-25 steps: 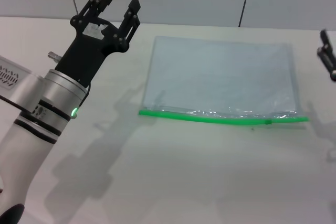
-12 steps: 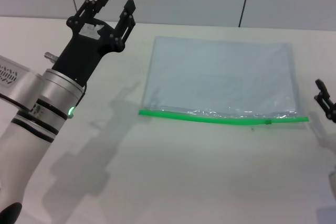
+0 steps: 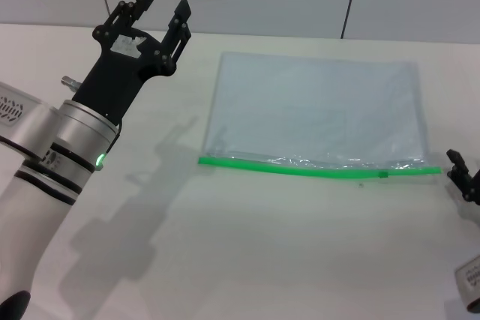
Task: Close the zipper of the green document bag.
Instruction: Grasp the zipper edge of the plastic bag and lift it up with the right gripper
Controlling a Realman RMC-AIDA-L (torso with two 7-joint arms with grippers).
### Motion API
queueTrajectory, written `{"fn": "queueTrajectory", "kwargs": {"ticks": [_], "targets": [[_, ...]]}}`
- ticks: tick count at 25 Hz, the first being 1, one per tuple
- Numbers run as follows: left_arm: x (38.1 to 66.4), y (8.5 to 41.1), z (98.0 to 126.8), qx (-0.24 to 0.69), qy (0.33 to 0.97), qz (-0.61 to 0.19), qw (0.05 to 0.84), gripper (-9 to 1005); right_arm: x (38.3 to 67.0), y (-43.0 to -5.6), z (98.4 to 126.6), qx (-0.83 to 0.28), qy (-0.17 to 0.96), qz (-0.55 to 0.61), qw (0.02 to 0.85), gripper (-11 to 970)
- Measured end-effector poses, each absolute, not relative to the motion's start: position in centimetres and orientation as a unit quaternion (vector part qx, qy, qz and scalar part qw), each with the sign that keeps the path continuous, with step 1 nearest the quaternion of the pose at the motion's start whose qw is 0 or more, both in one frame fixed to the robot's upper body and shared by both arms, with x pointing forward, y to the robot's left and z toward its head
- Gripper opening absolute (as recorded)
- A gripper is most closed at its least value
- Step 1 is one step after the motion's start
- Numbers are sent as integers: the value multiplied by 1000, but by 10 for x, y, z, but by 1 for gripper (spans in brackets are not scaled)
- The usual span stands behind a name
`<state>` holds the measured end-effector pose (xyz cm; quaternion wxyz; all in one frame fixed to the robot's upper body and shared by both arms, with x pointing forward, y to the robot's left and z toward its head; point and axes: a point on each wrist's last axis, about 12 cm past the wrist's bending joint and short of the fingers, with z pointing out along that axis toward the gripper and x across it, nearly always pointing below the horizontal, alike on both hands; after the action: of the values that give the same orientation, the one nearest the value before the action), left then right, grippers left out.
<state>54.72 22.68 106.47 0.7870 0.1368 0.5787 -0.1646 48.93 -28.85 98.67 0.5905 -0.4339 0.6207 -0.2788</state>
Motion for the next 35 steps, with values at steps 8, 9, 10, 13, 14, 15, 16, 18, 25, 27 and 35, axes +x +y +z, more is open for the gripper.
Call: {"fn": "queueTrajectory", "kwargs": {"ticks": [8,9,10,13,14,15,16,18,25,27,35], "targets": [[547,227,1065,137,579,-165,787,559,488,-277,980,-483,606,-294,559,725],[547,227,1065,137,579,-165,787,558,488,-276,980,-487,605,-295,557,724],[547,227,1065,137,579,-165,787,557,488,-275,980,-489,603,-297,556,722],[547,227,1065,137,579,-165,787,555,488,-273,980,-495,597,-301,555,717],[547,227,1065,137,579,-165,787,555,488,-273,980,-498,595,-302,554,715],[547,227,1065,137,579,-165,787,554,488,-271,981,-500,592,-302,555,714],[547,227,1065,137,579,-165,787,553,488,-269,981,-502,590,-302,556,712],[547,227,1065,136,579,-165,787,552,488,-263,982,-510,582,-298,559,709],[547,226,1065,136,579,-166,787,547,493,-254,983,-535,564,-294,557,697],[548,226,1065,136,578,-167,787,546,496,-249,985,-541,554,-294,560,694],[548,225,1066,137,577,-169,787,540,511,-239,990,-572,525,-303,553,681]]}}
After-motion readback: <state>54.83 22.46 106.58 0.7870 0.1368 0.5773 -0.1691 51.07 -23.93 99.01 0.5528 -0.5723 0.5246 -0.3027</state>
